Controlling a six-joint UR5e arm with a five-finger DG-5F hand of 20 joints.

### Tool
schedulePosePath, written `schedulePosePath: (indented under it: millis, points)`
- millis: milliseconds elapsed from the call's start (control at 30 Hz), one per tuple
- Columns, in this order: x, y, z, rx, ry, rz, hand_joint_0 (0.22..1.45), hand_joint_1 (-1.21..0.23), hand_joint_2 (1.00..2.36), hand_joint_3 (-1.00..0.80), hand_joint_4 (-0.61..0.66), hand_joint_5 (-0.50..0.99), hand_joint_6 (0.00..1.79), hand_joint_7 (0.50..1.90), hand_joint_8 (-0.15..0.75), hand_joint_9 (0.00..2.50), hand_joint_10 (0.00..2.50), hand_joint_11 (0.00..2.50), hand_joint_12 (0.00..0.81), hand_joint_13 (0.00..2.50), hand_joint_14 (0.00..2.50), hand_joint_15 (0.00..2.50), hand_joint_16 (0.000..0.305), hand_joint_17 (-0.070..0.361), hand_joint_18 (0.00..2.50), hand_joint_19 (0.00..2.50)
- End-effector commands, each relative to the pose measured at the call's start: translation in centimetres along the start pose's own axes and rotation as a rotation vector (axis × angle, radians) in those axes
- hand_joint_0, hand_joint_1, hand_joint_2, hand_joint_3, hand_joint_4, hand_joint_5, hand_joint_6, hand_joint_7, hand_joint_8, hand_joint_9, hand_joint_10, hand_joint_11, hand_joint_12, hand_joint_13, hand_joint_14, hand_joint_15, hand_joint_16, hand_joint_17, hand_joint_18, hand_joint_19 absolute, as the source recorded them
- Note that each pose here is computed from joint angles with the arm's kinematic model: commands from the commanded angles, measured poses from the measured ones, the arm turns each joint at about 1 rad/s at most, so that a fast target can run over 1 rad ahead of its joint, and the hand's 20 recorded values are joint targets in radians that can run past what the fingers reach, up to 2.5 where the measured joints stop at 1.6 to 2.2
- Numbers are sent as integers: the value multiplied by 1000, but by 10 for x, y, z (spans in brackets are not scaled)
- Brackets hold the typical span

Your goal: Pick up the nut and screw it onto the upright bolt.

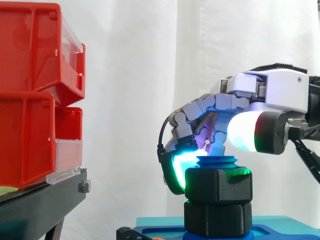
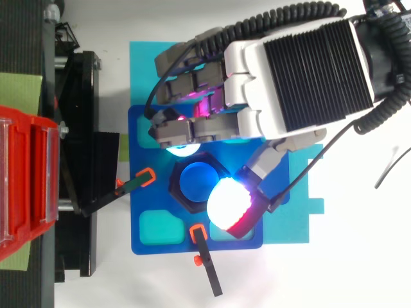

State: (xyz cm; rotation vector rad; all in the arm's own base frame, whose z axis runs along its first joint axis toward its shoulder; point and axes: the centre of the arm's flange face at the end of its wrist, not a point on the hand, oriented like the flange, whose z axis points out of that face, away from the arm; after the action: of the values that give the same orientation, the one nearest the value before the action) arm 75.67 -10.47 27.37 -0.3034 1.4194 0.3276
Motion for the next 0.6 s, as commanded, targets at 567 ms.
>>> schedulePosePath:
  millis: [567]
  points:
    - [-50, -29, 5, -57, -87, -51, 526, -152, 1000, -500, 143, 34, 503, 1333, 244, 1464, 4, 117, 179, 993, 1, 43, 30, 66, 735, 289]
